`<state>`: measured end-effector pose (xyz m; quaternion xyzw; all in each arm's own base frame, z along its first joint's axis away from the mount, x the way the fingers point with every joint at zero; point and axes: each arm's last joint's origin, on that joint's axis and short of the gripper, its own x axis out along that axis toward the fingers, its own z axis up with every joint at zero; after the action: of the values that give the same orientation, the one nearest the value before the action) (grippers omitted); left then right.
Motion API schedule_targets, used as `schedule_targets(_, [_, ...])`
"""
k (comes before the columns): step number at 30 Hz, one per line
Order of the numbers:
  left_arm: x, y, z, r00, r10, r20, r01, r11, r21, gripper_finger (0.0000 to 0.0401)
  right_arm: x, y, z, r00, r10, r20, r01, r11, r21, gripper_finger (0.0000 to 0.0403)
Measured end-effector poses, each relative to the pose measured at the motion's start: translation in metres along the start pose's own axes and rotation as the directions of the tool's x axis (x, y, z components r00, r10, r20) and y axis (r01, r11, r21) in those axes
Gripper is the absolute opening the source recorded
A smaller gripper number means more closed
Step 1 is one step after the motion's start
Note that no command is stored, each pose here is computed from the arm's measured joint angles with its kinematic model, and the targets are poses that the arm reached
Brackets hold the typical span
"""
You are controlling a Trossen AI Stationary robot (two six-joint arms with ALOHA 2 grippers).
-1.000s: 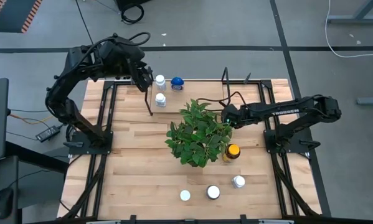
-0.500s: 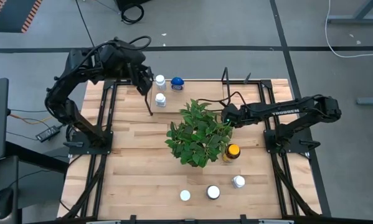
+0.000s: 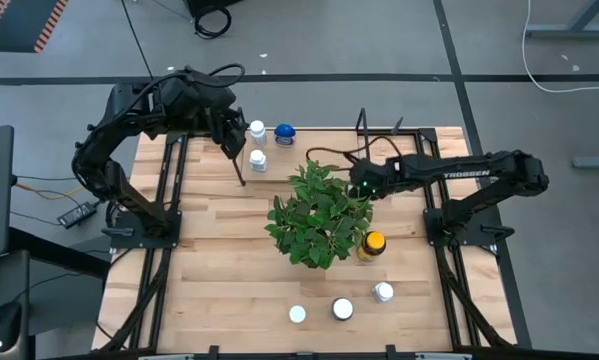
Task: Pick and place medicine bottles onto shelf by color
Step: Put the pink pill bottle on the shelf
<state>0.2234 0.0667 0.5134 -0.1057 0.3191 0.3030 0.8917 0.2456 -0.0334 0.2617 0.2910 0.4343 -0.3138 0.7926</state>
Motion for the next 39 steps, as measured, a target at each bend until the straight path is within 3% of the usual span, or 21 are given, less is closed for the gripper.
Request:
schedule_targets(6, [0.000,0.000,0.000,1.000,0.000,0.001,0.000,1.000,0.007,0.0172,-0.015,-0.002,0.026,0.994,0.007,0.110,-0.004,1.000,-0.020,0.0183])
schedule_targets(14, [0.000,0.000,0.000,1.000,0.000,0.001,-0.001,0.999,0.040,0.0172,-0.014,-0.011,0.042,0.989,0.050,0.140,-0.044,0.998,-0.045,0.0183])
schedule_targets(18, [-0.005,0.002,0.000,1.000,-0.002,0.014,0.000,0.993,0.114,0.0172,-0.012,-0.014,0.050,0.982,0.058,0.179,-0.050,0.998,-0.049,0.0183])
schedule_targets(28, [-0.029,0.030,0.003,0.989,-0.093,0.117,0.081,0.992,0.098,0.0172,0.031,-0.010,0.073,0.975,0.140,0.171,-0.116,0.983,-0.144,0.0182])
schedule_targets(39, [-0.059,0.053,-0.010,0.989,-0.043,0.143,0.038,0.998,0.041,0.0172,0.053,-0.002,0.094,0.924,0.236,0.302,-0.147,0.946,-0.290,0.0183])
